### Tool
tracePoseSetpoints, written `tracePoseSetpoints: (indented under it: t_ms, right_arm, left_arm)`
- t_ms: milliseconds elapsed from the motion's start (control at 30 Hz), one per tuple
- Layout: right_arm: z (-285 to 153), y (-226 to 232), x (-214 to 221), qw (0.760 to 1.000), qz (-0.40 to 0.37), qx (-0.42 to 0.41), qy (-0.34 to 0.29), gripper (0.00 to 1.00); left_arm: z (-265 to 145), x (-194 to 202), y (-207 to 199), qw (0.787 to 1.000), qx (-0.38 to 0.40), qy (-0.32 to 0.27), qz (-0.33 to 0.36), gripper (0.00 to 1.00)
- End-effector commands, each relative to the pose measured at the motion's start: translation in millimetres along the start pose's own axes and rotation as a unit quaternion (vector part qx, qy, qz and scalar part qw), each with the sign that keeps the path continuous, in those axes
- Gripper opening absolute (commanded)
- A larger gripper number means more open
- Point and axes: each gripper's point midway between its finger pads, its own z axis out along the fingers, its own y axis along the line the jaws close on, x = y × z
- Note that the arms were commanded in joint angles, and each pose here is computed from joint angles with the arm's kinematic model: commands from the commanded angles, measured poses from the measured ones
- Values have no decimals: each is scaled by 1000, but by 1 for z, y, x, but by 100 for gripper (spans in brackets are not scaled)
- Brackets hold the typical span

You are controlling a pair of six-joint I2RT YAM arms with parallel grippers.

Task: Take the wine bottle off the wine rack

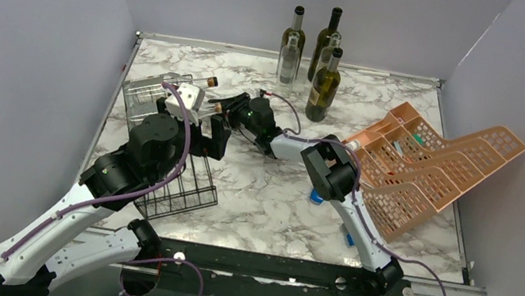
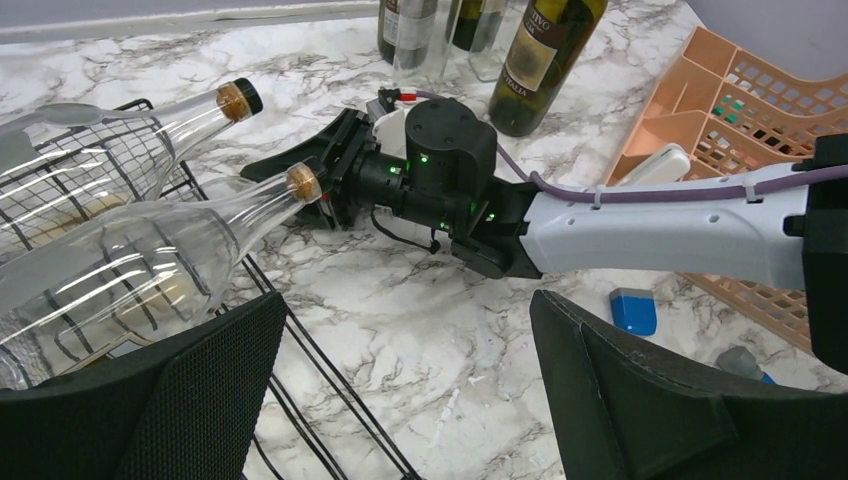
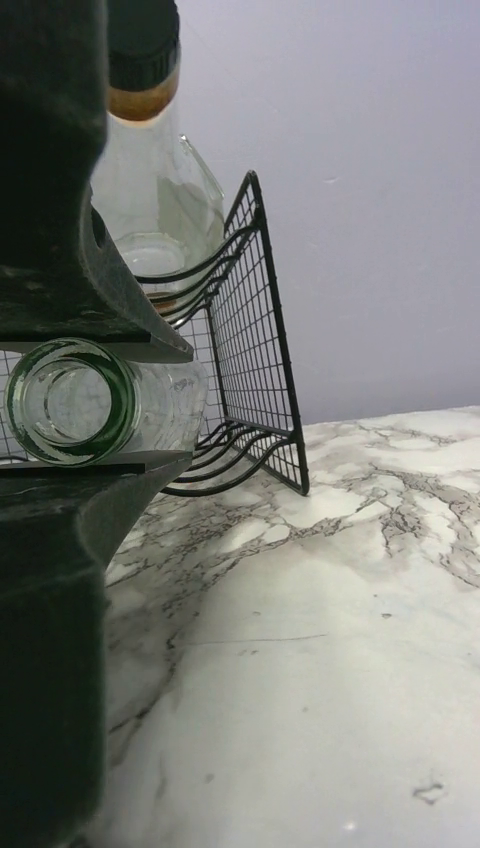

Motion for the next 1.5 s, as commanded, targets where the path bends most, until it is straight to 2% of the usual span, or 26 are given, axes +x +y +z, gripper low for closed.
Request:
tracePoseSetpoints:
  t_ms: [0, 433, 1467]
  right_arm:
    - [-12, 16, 4, 1000, -22, -1, -4, 30]
    - [-65, 2, 0, 996, -67, 43, -27, 29]
    - [-190, 0, -59, 992, -21, 55, -112, 25]
  left_arm:
    - [-5, -13, -2, 1000, 6, -14, -12, 99]
    - [2, -11, -6, 1000, 7, -11, -14, 99]
    - [10, -8, -13, 1000, 17, -3, -19, 99]
